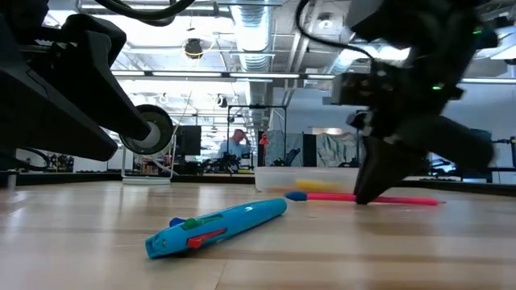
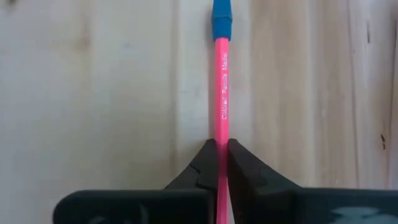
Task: Pick & place school supplies into a supply box
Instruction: Put the pink pencil into the supply box
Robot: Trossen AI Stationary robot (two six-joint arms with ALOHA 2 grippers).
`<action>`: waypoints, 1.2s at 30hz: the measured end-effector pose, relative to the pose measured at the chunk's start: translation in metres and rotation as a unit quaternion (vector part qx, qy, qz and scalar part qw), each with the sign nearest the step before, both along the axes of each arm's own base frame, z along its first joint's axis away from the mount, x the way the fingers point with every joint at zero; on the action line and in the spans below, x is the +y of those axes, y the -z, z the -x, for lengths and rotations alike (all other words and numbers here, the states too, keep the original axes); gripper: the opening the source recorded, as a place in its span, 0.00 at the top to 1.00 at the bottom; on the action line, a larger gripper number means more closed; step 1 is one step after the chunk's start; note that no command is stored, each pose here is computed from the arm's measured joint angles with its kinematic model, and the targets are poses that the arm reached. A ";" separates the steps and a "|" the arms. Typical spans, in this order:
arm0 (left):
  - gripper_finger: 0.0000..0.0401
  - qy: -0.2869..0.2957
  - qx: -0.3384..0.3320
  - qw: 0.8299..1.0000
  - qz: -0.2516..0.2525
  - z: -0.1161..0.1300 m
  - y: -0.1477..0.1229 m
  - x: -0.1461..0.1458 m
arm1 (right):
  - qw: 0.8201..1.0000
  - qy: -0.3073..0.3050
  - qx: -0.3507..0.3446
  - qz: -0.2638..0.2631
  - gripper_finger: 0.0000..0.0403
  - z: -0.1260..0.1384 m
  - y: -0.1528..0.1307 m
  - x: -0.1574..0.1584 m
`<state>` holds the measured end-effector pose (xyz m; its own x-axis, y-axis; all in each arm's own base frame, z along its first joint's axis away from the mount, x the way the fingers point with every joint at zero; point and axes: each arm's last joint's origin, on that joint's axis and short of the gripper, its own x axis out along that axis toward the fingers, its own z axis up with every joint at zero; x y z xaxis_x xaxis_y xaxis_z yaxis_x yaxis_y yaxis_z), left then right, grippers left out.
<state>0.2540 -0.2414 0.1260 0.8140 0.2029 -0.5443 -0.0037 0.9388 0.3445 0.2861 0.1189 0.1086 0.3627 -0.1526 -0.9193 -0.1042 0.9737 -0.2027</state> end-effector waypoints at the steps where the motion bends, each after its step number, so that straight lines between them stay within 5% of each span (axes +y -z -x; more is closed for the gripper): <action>1: 0.52 0.000 0.000 1.000 0.000 0.000 0.000 0.000 | 1.000 -0.005 -0.004 0.008 0.99 0.002 0.000 0.005; 15: 0.52 -0.003 -0.004 1.000 -0.007 0.000 0.000 0.000 | 0.990 -0.031 -0.082 0.113 1.00 0.031 0.000 0.054; 36: 0.52 -0.007 -0.008 1.000 -0.011 0.000 -0.001 0.001 | 0.955 0.011 -0.148 0.258 1.00 0.022 -0.010 0.038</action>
<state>0.2542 -0.2406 0.1266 0.8194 0.2259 -0.5268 -0.0218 0.9307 0.3651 0.2645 0.1573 0.1185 0.5860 -0.5683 -0.5776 0.0507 0.7371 -0.6739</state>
